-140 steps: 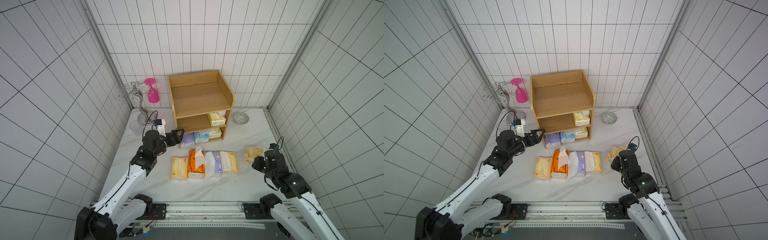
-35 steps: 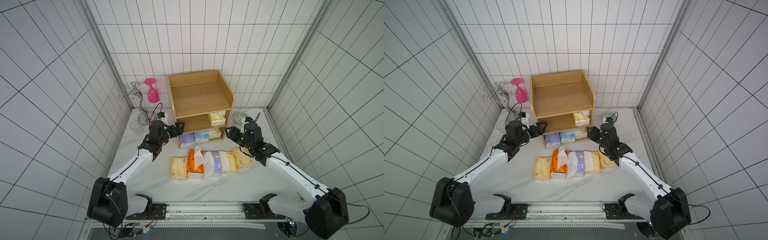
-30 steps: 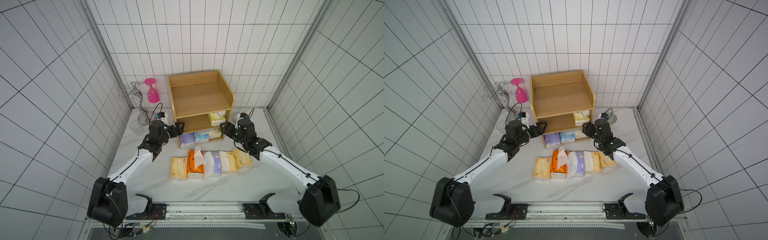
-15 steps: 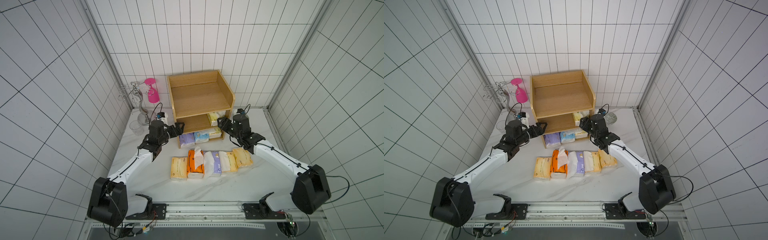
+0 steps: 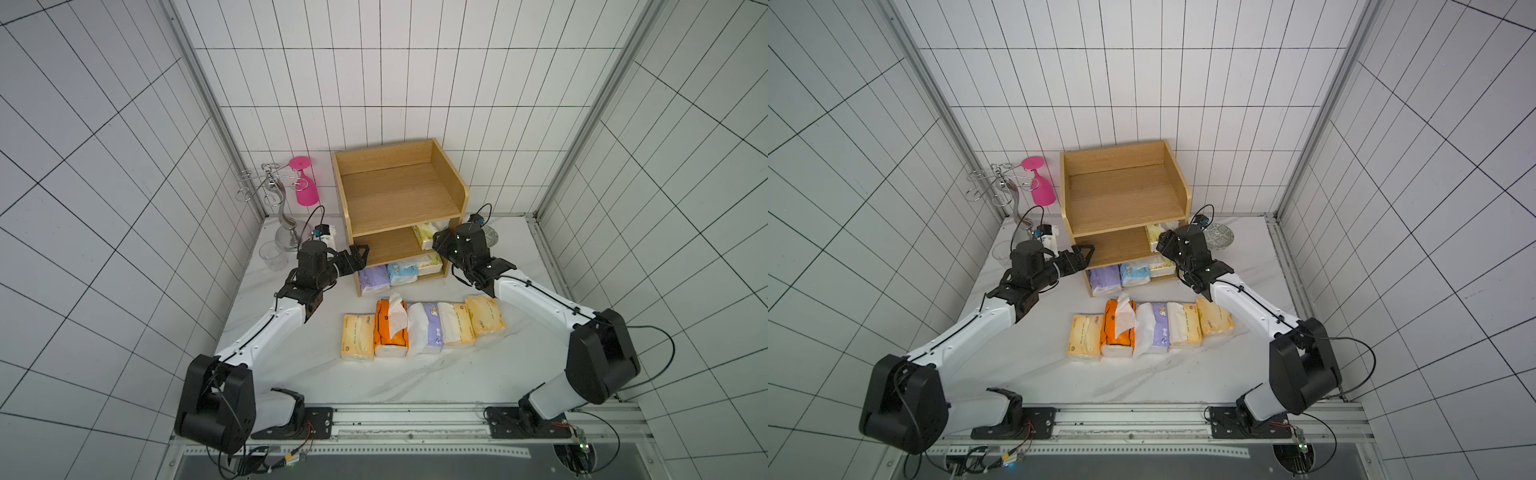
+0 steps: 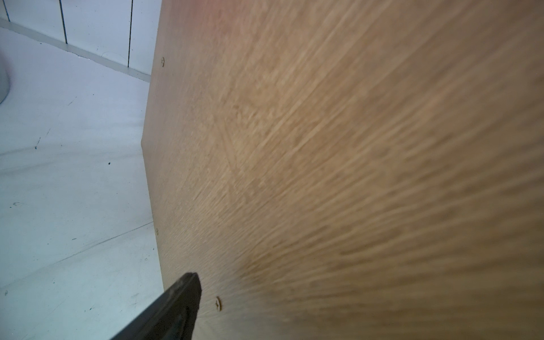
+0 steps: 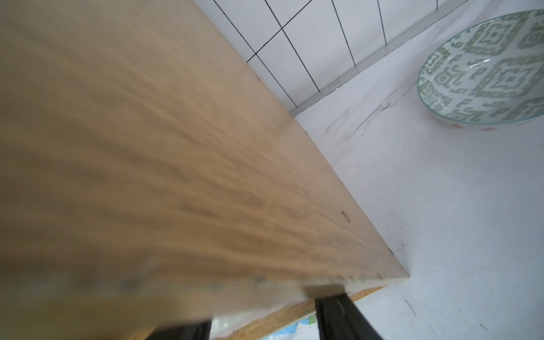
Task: Remove the tissue boxes from the shelf
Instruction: Pick up a box of tissues from the shelf.
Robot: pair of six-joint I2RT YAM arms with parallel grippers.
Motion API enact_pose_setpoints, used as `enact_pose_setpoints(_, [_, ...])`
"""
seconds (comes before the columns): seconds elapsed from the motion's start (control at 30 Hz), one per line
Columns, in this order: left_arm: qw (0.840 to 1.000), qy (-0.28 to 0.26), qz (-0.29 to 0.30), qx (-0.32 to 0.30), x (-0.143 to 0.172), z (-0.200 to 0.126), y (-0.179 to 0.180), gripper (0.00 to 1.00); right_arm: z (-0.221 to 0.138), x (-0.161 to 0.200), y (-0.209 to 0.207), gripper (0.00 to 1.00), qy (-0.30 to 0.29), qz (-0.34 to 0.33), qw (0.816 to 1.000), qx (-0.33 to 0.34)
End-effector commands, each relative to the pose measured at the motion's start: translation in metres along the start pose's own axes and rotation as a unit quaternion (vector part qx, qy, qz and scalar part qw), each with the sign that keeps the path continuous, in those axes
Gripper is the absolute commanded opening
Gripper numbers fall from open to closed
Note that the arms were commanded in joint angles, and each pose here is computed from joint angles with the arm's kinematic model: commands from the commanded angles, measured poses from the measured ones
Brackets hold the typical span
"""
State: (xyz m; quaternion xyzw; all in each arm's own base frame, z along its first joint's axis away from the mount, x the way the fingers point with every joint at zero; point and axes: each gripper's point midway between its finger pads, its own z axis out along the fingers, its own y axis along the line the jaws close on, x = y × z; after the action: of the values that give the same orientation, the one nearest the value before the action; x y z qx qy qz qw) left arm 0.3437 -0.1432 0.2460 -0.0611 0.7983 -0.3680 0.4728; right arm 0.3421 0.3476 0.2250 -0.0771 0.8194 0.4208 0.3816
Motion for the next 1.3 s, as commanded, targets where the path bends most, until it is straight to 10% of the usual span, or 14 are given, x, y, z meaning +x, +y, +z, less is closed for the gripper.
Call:
enact_pose_setpoints(0.0, [1.0,-0.015,0.006,0.006,-0.009,-0.008,-0.009,0.95,-0.019,-0.007,0.025,0.05,-0.01,-0.012,1.0,-0.021])
enact_pose_setpoints(0.47, [0.999,-0.037,-0.003,0.005,-0.011,-0.031,-0.015,0.95,-0.129,0.062,-0.038,0.0,0.022,-0.003,0.993,0.12])
enact_pose_setpoints(0.9, [1.0,-0.02,-0.007,0.018,0.002,-0.014,-0.022,0.95,-0.271,0.083,-0.15,0.0,-0.024,0.037,0.932,0.36])
enact_pose_setpoints(1.27, [1.0,-0.012,0.0,0.019,0.003,-0.006,-0.023,0.95,-0.247,0.119,-0.188,0.0,0.034,0.103,0.924,0.366])
